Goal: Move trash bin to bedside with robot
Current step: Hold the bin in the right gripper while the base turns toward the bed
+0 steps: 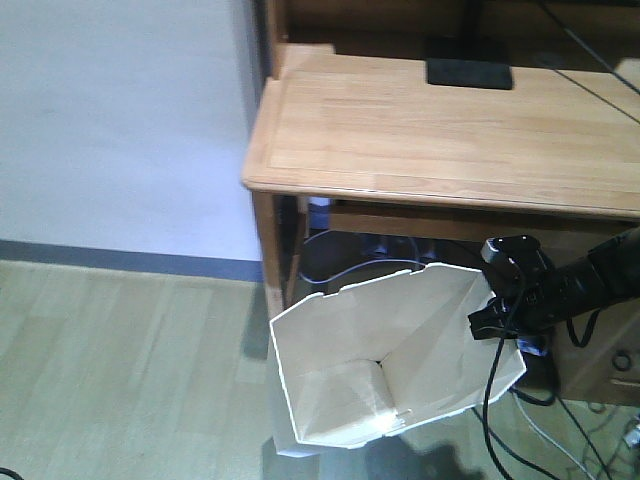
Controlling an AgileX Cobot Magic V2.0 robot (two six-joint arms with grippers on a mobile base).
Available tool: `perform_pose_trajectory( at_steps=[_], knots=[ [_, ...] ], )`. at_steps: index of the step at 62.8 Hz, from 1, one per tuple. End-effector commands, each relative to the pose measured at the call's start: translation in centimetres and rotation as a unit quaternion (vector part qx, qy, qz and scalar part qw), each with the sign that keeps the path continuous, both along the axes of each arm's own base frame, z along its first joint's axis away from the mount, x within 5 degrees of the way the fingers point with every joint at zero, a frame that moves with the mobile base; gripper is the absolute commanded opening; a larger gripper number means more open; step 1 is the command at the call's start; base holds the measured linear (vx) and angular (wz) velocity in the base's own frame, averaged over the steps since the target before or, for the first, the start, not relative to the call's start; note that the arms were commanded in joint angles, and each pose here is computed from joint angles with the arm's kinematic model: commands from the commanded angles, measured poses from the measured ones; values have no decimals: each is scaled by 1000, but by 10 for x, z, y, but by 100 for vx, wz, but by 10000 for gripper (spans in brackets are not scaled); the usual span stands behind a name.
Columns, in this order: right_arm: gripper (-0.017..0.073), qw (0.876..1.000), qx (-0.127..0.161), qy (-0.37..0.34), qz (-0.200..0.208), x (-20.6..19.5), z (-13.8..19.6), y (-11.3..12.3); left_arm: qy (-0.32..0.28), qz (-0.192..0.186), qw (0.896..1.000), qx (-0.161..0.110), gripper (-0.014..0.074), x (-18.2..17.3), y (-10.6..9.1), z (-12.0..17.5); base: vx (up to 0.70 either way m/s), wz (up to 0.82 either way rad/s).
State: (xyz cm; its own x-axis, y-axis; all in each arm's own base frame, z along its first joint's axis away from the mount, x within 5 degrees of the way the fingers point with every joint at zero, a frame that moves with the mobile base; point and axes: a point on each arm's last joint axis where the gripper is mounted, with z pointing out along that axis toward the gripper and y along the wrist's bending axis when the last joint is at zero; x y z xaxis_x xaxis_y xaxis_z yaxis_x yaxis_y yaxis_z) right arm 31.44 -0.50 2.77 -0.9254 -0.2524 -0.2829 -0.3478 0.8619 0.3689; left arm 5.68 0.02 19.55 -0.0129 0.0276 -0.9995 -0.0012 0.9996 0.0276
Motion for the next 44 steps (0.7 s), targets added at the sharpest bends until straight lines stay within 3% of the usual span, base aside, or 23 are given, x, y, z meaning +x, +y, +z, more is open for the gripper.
perform_pose_trajectory(
  at_steps=[1,44],
  knots=[
    [-5,995,99,-11,-4,5,33,14,-38,-5,999,-12,-6,-1,-1,4,-7,46],
    [-5,995,99,-11,-4,5,33,14,-38,-5,999,-12,-6,-1,-1,4,-5,54]
  ],
)
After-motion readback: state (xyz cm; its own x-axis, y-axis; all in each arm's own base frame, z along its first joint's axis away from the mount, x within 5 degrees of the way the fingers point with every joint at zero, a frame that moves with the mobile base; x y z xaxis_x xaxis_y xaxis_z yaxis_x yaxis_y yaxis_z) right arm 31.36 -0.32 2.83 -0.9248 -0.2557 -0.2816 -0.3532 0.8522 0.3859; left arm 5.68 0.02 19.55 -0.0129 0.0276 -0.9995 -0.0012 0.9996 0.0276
